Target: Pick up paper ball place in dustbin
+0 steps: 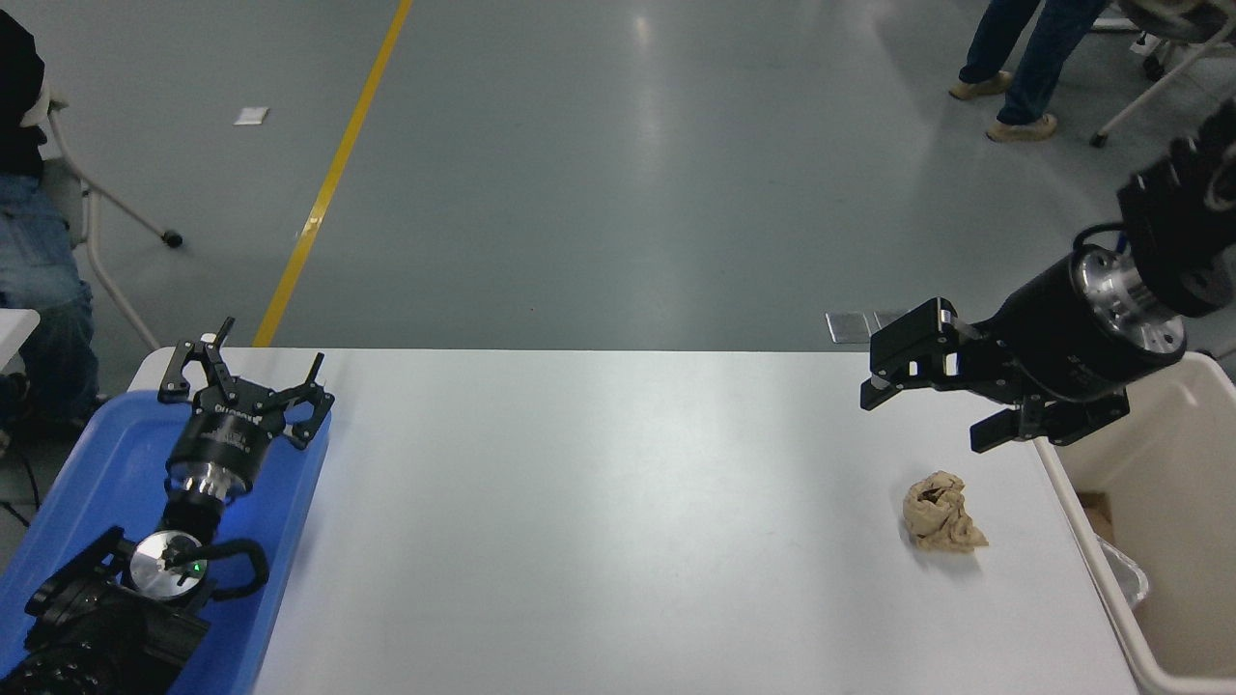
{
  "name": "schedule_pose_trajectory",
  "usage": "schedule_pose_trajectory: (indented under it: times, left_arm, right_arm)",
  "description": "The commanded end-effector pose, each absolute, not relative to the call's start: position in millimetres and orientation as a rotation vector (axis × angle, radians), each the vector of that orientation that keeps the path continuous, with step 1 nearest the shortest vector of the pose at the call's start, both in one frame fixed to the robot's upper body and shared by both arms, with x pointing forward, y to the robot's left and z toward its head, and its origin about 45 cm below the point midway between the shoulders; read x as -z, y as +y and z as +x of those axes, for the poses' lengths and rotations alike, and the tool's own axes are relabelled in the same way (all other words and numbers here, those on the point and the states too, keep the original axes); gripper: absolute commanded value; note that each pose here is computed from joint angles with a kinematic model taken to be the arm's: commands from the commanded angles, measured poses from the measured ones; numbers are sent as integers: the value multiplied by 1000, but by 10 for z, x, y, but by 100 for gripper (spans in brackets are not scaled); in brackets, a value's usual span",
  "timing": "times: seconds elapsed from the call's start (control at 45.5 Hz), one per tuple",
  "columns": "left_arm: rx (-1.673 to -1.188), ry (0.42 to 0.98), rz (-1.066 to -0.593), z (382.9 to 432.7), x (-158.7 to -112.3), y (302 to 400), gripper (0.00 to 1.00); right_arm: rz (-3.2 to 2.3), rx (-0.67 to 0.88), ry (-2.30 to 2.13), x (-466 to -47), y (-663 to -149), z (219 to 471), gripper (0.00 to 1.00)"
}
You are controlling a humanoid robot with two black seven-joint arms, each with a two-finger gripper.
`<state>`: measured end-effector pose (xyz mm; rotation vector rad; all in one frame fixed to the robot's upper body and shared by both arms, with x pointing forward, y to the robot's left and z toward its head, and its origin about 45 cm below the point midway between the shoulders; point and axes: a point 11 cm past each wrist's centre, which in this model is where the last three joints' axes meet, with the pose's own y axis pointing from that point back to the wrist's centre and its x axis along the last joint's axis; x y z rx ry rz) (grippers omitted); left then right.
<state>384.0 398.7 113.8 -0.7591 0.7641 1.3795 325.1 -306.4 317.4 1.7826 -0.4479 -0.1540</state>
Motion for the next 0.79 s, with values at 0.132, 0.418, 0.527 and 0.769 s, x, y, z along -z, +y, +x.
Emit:
schedule_pose_trajectory:
  times: [0.132,0.418,0.527,0.769]
  left_arm:
    - [-1379,764,-759,3842,-1139,3986,99]
    - [-1379,764,-759,3842,-1139,3986,99]
    - [-1379,764,-759,3842,-1139,3986,99]
    - [-1379,764,-759,3842,-1139,3986,99]
  right_arm:
    - [1614,243,-668,-1904,-3842,3096,100]
    - [1603,226,-809,-1201,-3936,3148,100]
    - [1629,234,-852,-989,-3855,3182,100]
    - [1620,198,-851,-730,-3749,3183,100]
